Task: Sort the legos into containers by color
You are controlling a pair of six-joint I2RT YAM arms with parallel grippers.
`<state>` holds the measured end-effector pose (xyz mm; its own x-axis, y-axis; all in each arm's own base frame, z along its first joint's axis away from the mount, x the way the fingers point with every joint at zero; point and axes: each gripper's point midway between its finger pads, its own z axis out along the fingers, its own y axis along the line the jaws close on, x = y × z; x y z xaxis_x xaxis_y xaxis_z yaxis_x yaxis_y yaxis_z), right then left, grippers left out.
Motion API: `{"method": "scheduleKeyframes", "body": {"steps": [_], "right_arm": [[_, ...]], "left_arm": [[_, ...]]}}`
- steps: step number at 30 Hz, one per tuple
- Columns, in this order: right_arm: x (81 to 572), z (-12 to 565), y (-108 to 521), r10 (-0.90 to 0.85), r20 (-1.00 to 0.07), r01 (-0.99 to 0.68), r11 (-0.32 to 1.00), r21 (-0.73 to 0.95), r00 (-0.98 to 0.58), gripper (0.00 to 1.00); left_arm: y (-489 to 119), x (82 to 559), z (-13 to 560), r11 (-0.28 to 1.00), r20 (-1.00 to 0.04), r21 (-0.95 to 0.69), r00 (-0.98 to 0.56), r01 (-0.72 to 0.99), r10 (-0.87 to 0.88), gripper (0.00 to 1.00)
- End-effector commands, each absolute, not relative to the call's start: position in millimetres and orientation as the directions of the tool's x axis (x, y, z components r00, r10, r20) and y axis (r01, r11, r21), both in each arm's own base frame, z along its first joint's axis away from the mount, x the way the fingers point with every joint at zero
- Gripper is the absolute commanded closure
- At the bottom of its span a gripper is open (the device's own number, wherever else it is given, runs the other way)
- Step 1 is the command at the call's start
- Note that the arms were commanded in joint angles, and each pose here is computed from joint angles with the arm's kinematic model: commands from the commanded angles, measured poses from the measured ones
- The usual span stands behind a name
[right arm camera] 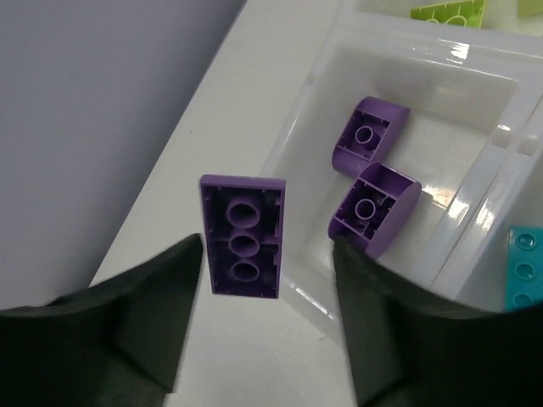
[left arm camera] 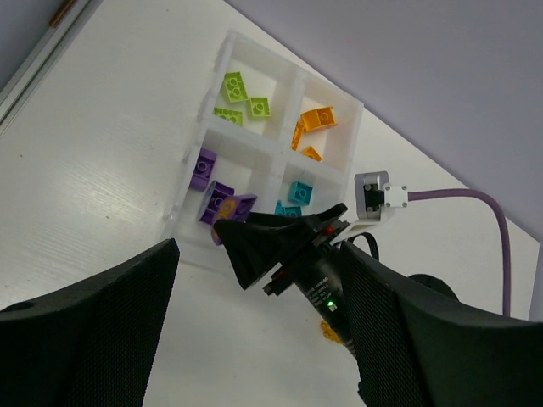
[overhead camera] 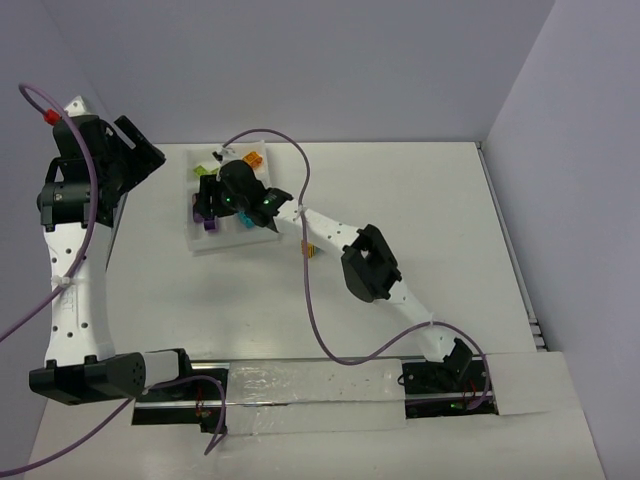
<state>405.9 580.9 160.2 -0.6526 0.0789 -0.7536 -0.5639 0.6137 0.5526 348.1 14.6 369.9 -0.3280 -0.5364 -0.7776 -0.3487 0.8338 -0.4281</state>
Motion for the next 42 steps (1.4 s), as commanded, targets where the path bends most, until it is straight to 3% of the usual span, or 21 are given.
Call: {"method": "scheduleKeyframes", "body": {"steps": [1, 3, 5, 14, 17, 21, 22, 27, 31, 37, 42], "right_arm": [[425.1, 185.0, 590.4, 0.176, -0.780, -0.580, 0.575, 0.577, -0.601, 0.24], [430.0, 195.9, 591.2, 0.194, -0.786, -0.590, 0.562, 0.580, -0.587, 0.12], [432.3, 209.8, 588.0, 0.203, -0.799, -0.603, 0.558, 0.570, -0.567, 0.07], [435.9, 268.4, 538.7, 0.206, -0.845, -0.617, 0.601, 0.507, -0.493, 0.07], [425.3, 290.7, 497.0, 0.166, -0.864, -0.593, 0.665, 0.455, -0.476, 0.08], [413.9, 293.9, 431.8, 0.112, -0.863, -0.514, 0.763, 0.392, -0.493, 0.10], [406.6, 265.2, 412.5, 0.072, -0.837, -0.470, 0.799, 0.374, -0.542, 0.10], [371.7, 220.1, 316.4, 0.120, -0.744, -0.280, 0.878, 0.389, -0.657, 0.10], [335.6, 185.2, 253.4, 0.178, -0.654, -0.156, 0.895, 0.419, -0.735, 0.11], [319.0, 154.8, 175.0, 0.341, -0.563, 0.078, 0.896, 0.438, -0.753, 0.10], [312.8, 151.1, 150.7, 0.377, -0.539, 0.125, 0.887, 0.446, -0.754, 0.09]], "left_arm": [[12.0, 339.1, 375.8, 0.843, -0.788, -0.431, -0.320, -0.323, -0.526, 0.17], [10.8, 339.1, 373.7, 0.840, -0.783, -0.437, -0.323, -0.321, -0.531, 0.17], [9.6, 340.2, 371.0, 0.839, -0.779, -0.441, -0.327, -0.319, -0.534, 0.17], [2.8, 351.4, 361.5, 0.827, -0.755, -0.473, -0.344, -0.305, -0.559, 0.17], [-5.8, 356.1, 347.9, 0.830, -0.732, -0.481, -0.392, -0.282, -0.558, 0.17], [-16.8, 361.0, 327.7, 0.857, -0.721, -0.437, -0.462, -0.274, -0.516, 0.17], [-18.7, 361.9, 324.3, 0.866, -0.725, -0.419, -0.474, -0.273, -0.500, 0.18], [-92.0, 363.1, 290.3, 0.938, -0.705, -0.343, -0.647, -0.047, -0.290, 0.18], [-149.6, 357.1, 274.4, 0.948, -0.717, -0.292, -0.685, 0.126, -0.129, 0.18], [-230.1, 338.7, 228.5, 0.898, -0.683, -0.230, -0.720, 0.375, 0.125, 0.17], [-266.4, 324.9, 183.0, 0.842, -0.652, -0.174, -0.700, 0.510, 0.290, 0.18]]}}
